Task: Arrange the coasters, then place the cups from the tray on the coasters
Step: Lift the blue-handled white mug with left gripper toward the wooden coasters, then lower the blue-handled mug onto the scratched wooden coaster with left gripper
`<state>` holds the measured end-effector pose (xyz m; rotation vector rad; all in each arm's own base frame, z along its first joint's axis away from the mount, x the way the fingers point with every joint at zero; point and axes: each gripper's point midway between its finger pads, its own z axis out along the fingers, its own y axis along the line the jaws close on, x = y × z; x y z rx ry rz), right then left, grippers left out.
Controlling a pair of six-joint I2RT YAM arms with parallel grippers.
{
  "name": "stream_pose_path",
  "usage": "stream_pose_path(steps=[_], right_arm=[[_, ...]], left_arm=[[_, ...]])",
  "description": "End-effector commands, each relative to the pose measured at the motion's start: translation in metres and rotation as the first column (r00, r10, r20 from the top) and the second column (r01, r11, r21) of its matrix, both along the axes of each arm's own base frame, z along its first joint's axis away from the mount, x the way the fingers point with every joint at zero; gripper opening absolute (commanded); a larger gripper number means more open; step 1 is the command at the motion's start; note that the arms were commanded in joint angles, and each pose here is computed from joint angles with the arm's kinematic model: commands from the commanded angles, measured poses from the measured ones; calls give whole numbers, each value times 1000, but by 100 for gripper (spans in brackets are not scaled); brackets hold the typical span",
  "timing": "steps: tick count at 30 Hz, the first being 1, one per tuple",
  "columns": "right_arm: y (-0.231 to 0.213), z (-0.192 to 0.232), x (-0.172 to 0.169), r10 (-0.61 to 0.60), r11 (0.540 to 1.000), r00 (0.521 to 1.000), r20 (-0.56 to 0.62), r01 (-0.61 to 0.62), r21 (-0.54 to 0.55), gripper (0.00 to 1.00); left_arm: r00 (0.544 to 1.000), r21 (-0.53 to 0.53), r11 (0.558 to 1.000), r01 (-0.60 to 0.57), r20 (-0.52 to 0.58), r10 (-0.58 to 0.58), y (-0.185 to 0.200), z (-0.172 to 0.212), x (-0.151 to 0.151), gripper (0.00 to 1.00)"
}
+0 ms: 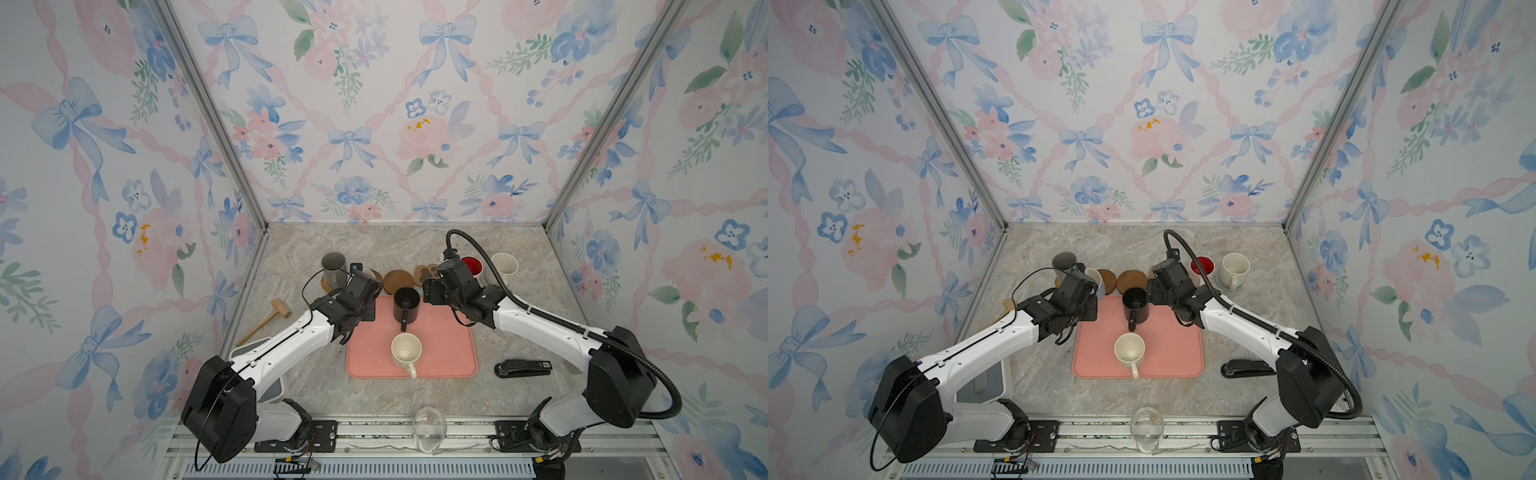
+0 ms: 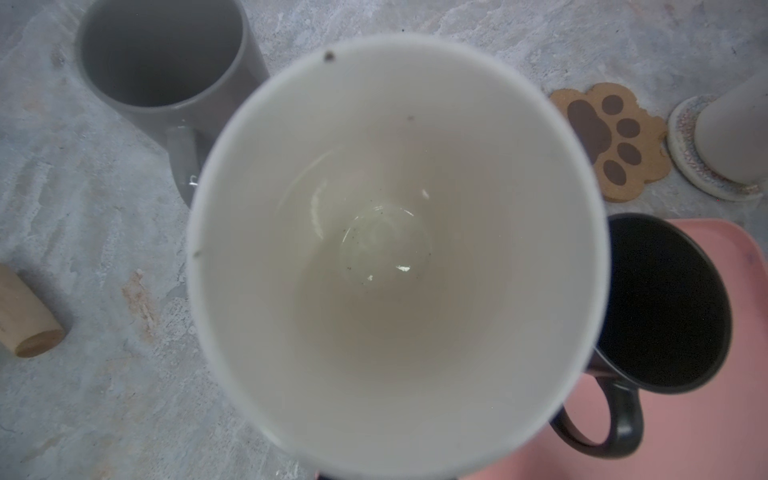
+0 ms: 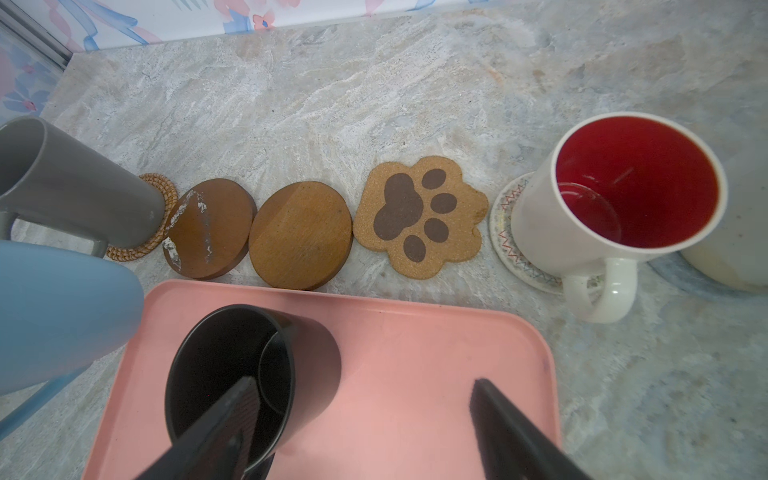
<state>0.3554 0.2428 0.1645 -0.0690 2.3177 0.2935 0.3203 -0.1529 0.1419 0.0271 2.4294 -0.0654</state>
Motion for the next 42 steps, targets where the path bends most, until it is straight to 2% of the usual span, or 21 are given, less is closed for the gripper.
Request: stream_pose_path(steps=[1, 11, 17, 23, 42], right_arm=[[0, 14, 0, 8, 1000, 1000, 26, -7, -14, 83], [-9, 15, -1, -14, 1000, 999, 31, 15, -27, 83], [-13, 14, -1, -21, 999, 999, 28, 22, -31, 83], [-12, 13, 0, -20, 999, 1000, 23, 21, -34, 83], [-13, 8, 3, -24, 999, 1000, 13, 24, -44, 83]], left_arm=[[995, -45, 998, 32, 95, -28, -13, 27, 30, 0], [995, -79, 996, 51, 88, -44, -16, 16, 72, 0], [996, -95, 994, 57, 73, -50, -17, 4, 85, 0], [997, -73, 996, 58, 47, -54, -15, -9, 92, 0], [999, 5, 999, 51, 17, -51, -9, -16, 107, 0]])
